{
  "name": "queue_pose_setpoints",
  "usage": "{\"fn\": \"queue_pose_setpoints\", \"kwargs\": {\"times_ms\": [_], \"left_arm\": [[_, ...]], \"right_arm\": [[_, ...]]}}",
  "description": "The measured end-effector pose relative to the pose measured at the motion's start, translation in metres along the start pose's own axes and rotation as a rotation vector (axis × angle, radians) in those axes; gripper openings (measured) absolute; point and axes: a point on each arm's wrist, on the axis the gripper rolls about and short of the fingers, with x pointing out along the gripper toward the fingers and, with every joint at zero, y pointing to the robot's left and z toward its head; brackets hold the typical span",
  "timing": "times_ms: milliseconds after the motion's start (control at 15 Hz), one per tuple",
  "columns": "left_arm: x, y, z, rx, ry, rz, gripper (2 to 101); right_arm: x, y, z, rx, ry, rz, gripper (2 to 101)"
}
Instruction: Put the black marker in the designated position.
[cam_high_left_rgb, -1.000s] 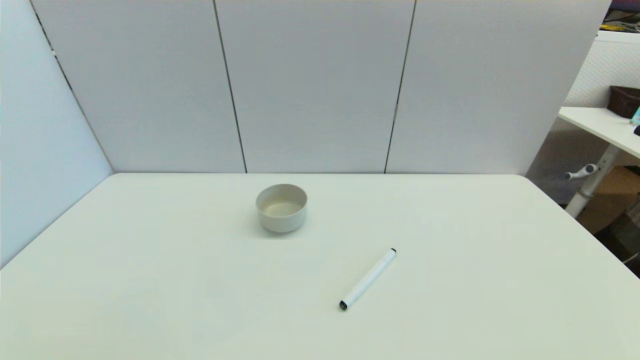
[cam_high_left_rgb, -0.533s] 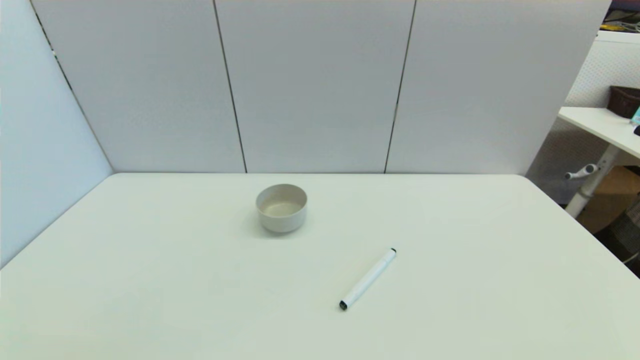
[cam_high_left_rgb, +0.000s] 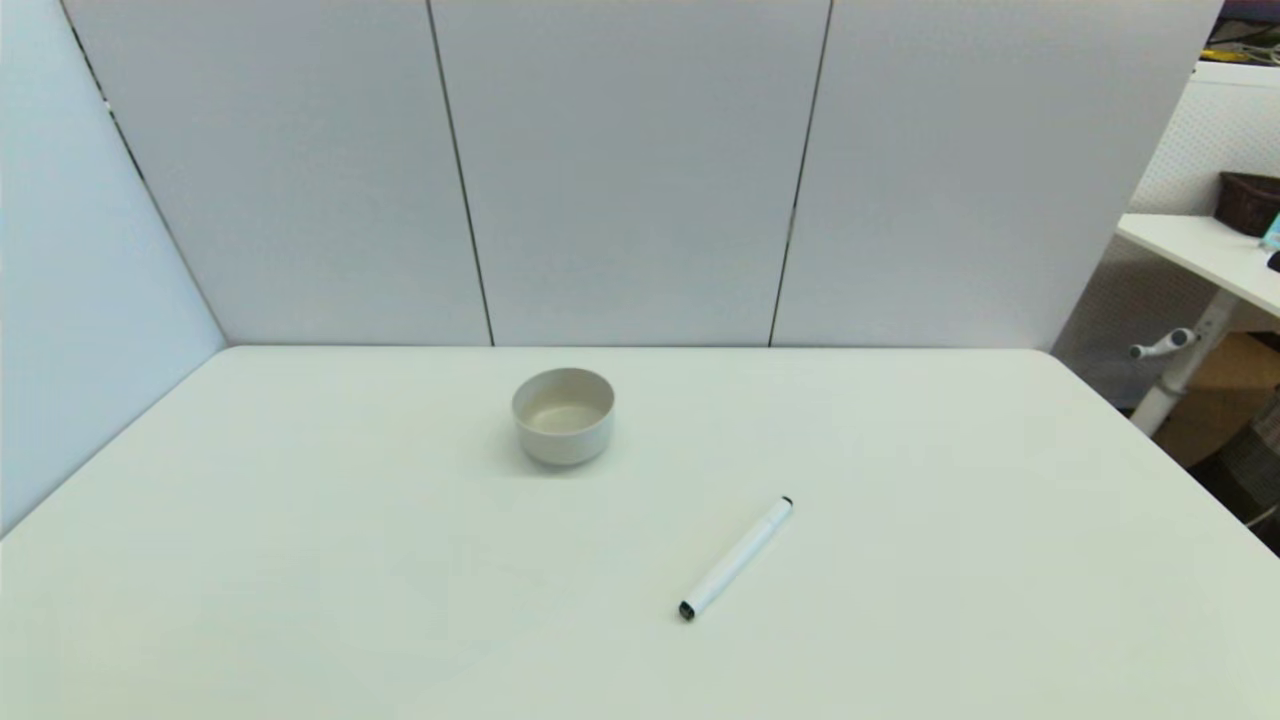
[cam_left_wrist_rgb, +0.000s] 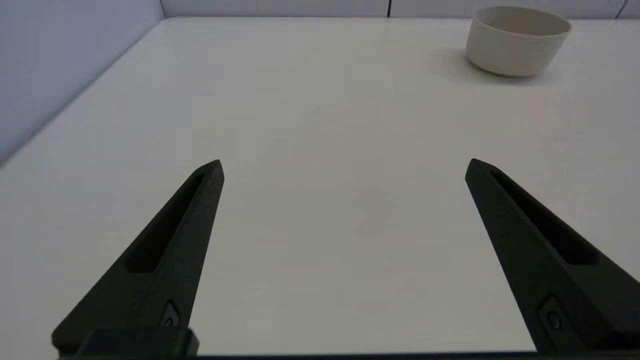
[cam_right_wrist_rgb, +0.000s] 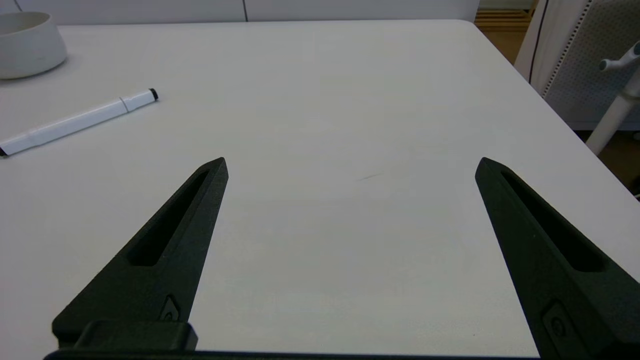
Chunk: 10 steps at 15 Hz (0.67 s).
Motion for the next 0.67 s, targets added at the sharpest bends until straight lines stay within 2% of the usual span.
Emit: {"fn": "queue_pose_setpoints", "kwargs": {"times_ms": [200,333,467,667], "left_arm": [[0.008,0.001,0.053,0.108,0.063,-0.051,97.8],[0.030,0.000,0.087,0.184,0.158,-0.141,97.8],[0.062,-0.003,0.104,0.237,0.261,-0.258,97.8],[0.121,-0.021,0.111,0.280,0.368,-0.441,97.8]], "right_arm": [[0.000,0.000,0.000,0.000,0.000,0.000,98.0],[0.000,0.000,0.000,0.000,0.000,0.000,98.0],[0.000,0.000,0.000,0.000,0.000,0.000,98.0],[0.000,0.000,0.000,0.000,0.000,0.000,98.0]]}}
